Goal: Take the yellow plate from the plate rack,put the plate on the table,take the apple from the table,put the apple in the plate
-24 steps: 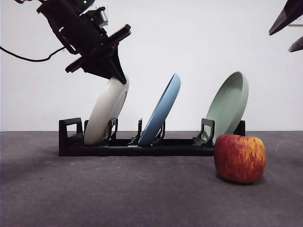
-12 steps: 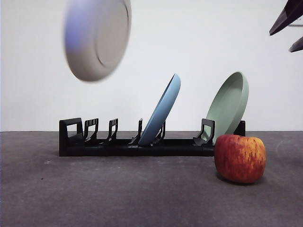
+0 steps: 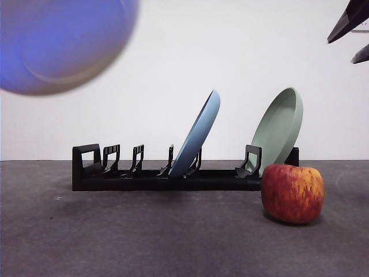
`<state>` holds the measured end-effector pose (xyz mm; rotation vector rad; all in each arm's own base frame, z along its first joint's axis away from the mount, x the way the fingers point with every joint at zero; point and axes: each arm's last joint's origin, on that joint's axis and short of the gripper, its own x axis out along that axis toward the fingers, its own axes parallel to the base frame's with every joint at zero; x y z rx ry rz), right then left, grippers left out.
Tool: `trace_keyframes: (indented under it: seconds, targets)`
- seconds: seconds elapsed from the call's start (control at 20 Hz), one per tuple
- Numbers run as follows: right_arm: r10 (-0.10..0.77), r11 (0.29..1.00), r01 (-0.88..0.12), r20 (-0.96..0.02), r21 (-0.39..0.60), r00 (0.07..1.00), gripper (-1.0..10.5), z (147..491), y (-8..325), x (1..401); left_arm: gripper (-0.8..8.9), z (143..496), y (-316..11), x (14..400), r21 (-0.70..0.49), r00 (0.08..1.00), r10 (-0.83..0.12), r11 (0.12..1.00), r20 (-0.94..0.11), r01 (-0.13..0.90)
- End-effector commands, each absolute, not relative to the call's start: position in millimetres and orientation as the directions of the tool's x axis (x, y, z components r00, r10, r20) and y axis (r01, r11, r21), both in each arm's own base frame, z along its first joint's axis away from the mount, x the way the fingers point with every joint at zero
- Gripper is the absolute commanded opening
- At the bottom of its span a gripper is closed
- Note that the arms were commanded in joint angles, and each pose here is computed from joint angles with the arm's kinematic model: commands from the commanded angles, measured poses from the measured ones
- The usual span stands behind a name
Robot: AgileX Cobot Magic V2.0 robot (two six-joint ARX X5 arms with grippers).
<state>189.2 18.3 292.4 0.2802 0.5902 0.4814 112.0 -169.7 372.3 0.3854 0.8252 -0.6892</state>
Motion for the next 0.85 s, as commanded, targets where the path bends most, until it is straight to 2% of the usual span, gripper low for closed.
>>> trace_keyframes:
  seconds: [0.05,0.2,0.45,0.6,0.75,0.8,0.85]
  targets:
    - [0.484,0.868,-0.338,-0.467,0.364,0.740,2.6,293.5,17.5,190.0,-0.09,341.7,-199.5,117.0,0.070,0.464,-0.376,0.712,-0.802,0.699]
    - [0.484,0.868,-0.338,-0.467,0.364,0.740,2.6,293.4,17.5,190.0,-0.09,295.6,-236.9,132.2,0.161,0.459,-0.252,0.707,-0.852,0.688]
    - [0.484,0.868,-0.338,-0.467,0.364,0.740,2.5,293.4,17.5,190.0,-0.09,213.4,-284.8,157.3,0.262,0.384,-0.074,0.613,-0.920,0.745]
    - [0.484,0.868,-0.338,-0.467,0.364,0.740,2.5,293.4,17.5,190.0,-0.09,178.5,-296.8,163.2,0.277,0.347,-0.005,0.591,-0.938,0.758]
    - [0.485,0.867,-0.339,-0.467,0.364,0.740,2.5,293.4,17.5,190.0,0.02,165.7,-299.5,164.8,0.277,0.326,0.022,0.583,-0.945,0.764]
    - [0.485,0.868,-0.339,-0.467,0.364,0.740,2.5,293.4,17.5,190.0,0.41,165.5,-300.1,164.7,0.262,0.315,0.011,0.584,-0.949,0.768]
    - [0.485,0.867,-0.339,-0.467,0.364,0.740,2.5,293.4,17.5,190.0,1.54,165.6,-301.1,164.4,0.237,0.298,-0.008,0.586,-0.955,0.775]
